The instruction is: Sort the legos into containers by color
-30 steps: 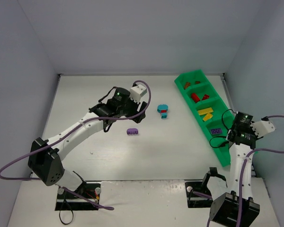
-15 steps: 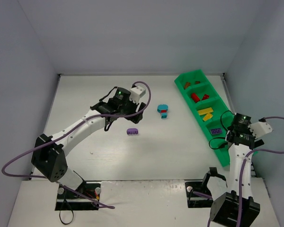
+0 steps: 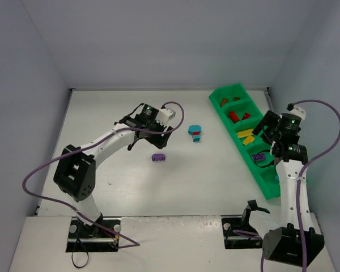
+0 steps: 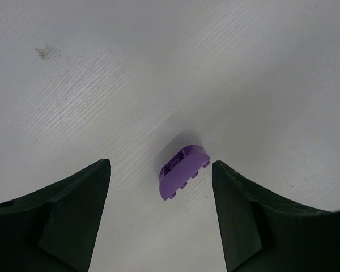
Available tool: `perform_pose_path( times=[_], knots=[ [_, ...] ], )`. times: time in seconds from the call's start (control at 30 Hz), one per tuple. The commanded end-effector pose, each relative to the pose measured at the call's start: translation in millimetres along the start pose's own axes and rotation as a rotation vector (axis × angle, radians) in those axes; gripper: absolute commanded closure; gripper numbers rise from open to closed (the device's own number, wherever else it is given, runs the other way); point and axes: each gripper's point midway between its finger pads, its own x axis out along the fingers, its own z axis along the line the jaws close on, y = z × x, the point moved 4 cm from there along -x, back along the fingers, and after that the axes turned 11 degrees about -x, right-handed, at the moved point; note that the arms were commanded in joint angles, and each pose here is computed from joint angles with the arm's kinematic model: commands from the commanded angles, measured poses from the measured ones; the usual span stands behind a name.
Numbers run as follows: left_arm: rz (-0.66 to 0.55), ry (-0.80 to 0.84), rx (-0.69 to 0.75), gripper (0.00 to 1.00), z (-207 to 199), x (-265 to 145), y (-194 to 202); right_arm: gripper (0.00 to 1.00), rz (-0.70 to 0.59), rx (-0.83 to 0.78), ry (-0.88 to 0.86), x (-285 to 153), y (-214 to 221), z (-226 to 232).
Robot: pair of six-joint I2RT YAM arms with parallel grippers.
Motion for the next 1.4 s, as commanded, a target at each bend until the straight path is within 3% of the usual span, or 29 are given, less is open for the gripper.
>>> perform_pose_path(
  times=[0.0,0.13,0.6,0.77,0.83,0.9,0.97,1.13,1.37],
  knots=[
    [-0.001,0.044,0.113,0.34,-2.0,2.9,-13.9,0.24,-0.040,-0.114,-0.258,-8.0,-12.9,35.3],
    [0.109,0.099,0.146,0.34,-3.9,20.4,-0.5,0.24,0.007,-0.145,-0.390,-9.0,5.3,52.1],
    [0.200,0.071,0.237,0.36,-4.4,46.1,41.0,0.24,0.087,-0.206,-0.595,-10.9,32.0,78.6],
    [0.228,0.030,0.270,0.45,-2.4,53.4,52.8,0.24,0.113,-0.202,-0.641,-8.5,39.0,84.0],
    [0.219,0.032,0.271,0.64,-2.9,52.3,51.8,0.25,0.120,-0.205,-0.653,-8.7,42.0,85.9],
    [0.190,0.042,0.265,0.91,-6.0,51.0,48.3,0.25,0.121,-0.209,-0.675,-11.2,42.5,88.8],
    [0.136,0.061,0.262,0.98,-10.9,44.1,37.6,0.25,0.120,-0.213,-0.686,-12.8,43.4,90.0],
    [-0.030,0.125,0.209,1.00,-31.0,16.2,4.2,0.27,0.117,-0.217,-0.784,-23.8,41.7,101.8],
    [-0.359,0.395,0.060,1.00,-85.1,-37.8,-58.0,0.26,0.134,-0.222,-0.889,-42.1,39.4,131.3]
  ],
)
